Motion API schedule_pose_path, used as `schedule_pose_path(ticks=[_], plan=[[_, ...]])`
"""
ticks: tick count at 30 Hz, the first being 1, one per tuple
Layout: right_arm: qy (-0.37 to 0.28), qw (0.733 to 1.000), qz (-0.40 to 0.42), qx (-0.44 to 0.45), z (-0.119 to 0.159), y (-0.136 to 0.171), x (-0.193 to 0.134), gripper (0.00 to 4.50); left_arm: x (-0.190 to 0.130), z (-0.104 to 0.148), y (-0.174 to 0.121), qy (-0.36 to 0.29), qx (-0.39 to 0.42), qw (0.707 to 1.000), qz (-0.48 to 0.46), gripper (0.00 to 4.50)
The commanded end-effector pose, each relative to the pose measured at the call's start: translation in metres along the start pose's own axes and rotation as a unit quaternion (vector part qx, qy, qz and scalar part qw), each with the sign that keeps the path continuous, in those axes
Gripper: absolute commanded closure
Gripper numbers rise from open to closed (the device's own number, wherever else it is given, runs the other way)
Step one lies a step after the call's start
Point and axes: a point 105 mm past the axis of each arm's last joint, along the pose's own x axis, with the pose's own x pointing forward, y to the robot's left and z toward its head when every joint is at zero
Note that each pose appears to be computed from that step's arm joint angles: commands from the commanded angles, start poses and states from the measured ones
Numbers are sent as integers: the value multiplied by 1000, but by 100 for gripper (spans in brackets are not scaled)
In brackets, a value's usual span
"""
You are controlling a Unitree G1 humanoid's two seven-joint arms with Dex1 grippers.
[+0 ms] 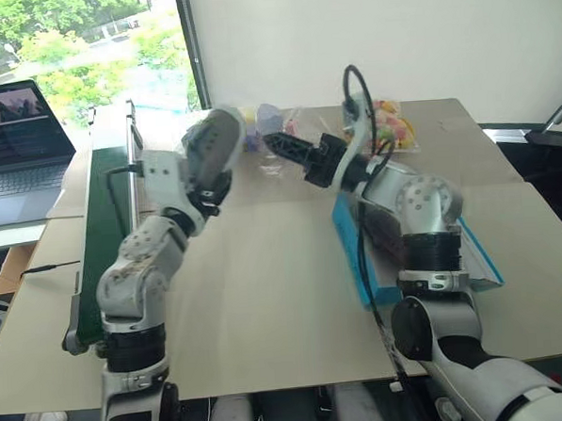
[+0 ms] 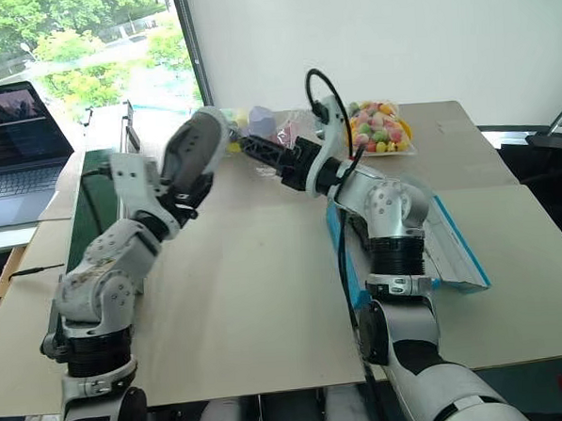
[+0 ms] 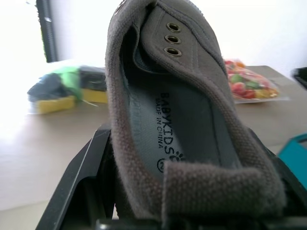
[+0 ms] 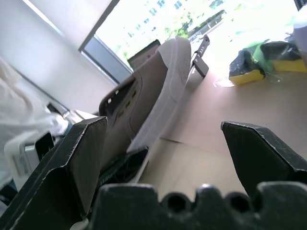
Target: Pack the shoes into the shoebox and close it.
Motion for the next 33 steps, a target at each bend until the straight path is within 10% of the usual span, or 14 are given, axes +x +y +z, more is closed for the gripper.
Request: schedule_pose_path(ticks=[1,11,26,30,33], plan=[[-19,1000,19,2,14,16,2,0,2,24,-33,-38,2,998,-49,190],[-33,999,-7,9,17,6,0,0,2,17,-73,-16,-15,994,-111,190],[-60,998,-18,-5,32,3,-4,404,-6,6,-66,34,1,990,-138,190],[-63,997,-31,-23,37,1,-6,411,-14,4,-64,63,19,982,-179,16],[-69,996,-37,-48,47,2,-8,412,-23,5,-62,95,56,968,-224,0]])
